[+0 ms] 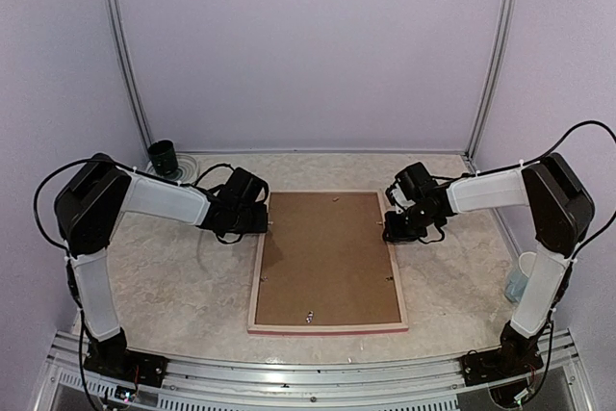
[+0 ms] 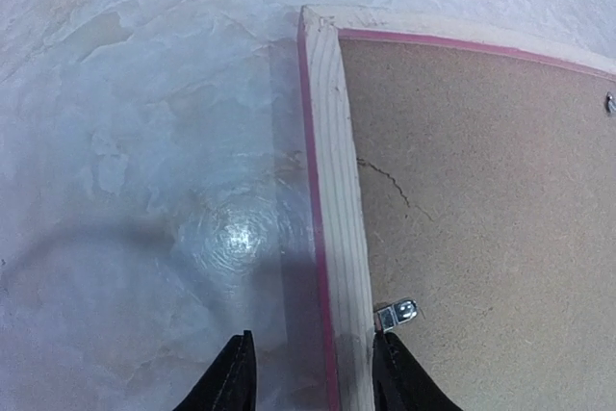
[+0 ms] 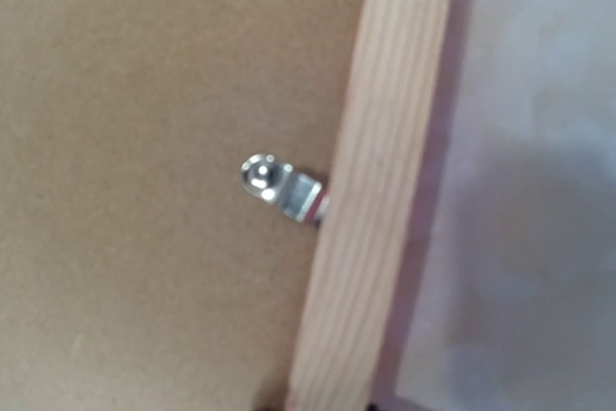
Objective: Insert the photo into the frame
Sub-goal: Press the fastener onto the backboard.
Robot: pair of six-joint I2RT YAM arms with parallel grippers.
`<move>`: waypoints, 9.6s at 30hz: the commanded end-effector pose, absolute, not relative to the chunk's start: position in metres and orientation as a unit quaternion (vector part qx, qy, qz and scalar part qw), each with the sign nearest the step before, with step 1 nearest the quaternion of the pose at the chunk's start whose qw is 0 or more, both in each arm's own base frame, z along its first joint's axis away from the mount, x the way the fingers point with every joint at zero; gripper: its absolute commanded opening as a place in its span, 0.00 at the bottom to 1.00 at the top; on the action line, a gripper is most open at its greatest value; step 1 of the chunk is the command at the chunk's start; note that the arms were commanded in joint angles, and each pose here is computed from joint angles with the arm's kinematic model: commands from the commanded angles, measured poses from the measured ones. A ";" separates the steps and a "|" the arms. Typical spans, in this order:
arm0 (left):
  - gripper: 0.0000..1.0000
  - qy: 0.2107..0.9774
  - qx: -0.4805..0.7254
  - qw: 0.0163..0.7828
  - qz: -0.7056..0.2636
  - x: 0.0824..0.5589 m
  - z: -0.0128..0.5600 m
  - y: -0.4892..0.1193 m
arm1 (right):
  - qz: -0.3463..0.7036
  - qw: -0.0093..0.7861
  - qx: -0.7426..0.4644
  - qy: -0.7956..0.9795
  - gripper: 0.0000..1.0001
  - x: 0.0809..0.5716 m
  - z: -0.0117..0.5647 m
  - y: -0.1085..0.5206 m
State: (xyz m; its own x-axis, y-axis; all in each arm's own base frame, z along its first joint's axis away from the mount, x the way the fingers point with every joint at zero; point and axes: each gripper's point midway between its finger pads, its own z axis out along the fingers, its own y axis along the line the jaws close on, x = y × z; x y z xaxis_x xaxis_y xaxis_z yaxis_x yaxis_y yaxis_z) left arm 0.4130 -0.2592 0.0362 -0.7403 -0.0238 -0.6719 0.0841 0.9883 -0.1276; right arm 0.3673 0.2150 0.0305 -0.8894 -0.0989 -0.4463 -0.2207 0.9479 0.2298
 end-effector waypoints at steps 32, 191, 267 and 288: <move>0.88 0.918 0.043 0.378 -0.112 0.348 0.077 -0.252 | 0.113 0.273 -0.132 0.946 0.67 0.380 0.111 0.219; 0.18 0.926 0.076 0.294 -0.226 0.371 0.003 -0.279 | 0.016 0.305 -0.255 0.917 0.79 0.494 0.033 0.269; 0.14 0.925 0.078 0.292 -0.231 0.368 0.003 -0.285 | -0.064 0.295 -0.014 0.953 0.67 0.536 0.031 0.206; 0.24 0.923 0.074 0.296 -0.236 0.367 0.007 -0.286 | -0.043 0.356 -0.094 0.929 0.80 0.491 0.122 0.222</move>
State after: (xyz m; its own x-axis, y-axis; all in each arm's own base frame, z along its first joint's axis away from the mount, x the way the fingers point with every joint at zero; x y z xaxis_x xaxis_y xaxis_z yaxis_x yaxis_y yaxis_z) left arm 0.3874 -0.2869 0.0295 -0.7598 -0.0452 -0.6486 0.2839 0.8743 -0.3936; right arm 0.5105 0.2190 0.0563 -0.7951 -0.1792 -0.5794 -0.1044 0.9815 -0.1603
